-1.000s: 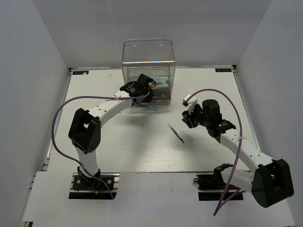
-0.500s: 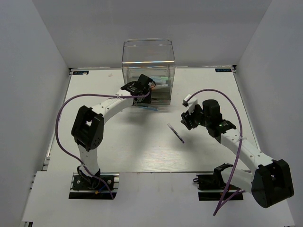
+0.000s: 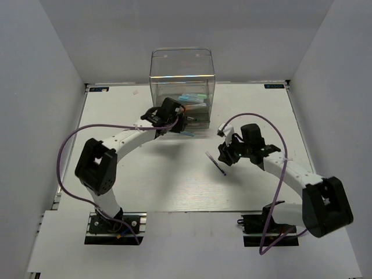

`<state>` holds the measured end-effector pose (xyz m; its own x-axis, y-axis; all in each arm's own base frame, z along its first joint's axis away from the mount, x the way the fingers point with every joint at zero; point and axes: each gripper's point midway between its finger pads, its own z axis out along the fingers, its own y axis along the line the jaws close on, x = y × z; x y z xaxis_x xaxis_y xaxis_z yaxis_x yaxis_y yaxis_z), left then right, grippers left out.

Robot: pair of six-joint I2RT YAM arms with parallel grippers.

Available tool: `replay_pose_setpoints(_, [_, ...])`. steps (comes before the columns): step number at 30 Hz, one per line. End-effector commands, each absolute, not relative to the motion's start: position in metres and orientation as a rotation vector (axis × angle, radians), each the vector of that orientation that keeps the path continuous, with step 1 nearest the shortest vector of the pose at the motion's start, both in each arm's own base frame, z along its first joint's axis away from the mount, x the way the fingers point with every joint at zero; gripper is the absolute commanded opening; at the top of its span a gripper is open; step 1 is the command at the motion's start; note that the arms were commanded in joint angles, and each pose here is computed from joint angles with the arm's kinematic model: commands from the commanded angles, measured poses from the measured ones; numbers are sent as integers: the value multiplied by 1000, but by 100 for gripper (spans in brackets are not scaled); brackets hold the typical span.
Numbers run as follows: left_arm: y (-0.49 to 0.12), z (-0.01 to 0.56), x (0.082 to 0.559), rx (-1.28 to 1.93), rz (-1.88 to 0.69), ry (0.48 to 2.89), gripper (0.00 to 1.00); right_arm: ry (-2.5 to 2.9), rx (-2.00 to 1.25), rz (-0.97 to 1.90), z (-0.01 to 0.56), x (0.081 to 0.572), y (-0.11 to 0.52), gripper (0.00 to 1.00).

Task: Sort the stationery into containers
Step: Place the pen in the drawer, then pick up the pen from the center of the board.

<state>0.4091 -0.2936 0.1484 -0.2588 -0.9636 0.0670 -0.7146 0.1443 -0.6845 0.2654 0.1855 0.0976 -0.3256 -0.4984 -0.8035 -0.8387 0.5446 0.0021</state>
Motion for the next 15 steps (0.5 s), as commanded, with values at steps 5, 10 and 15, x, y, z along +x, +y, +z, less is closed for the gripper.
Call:
replay_pose_setpoints(5, [-270, 202, 357, -1161, -929, 2122, 36, 2145, -1161, 549, 59, 261, 190, 58])
replay_pose_setpoints(10, [-231, 216, 329, -892, -789, 2117, 70, 2200, -1187, 487, 42, 262, 192, 59])
replay_pose_setpoints(15, [-196, 201, 287, -869, -801, 2090, 85, 2241, -1195, 393, 29, 266, 191, 56])
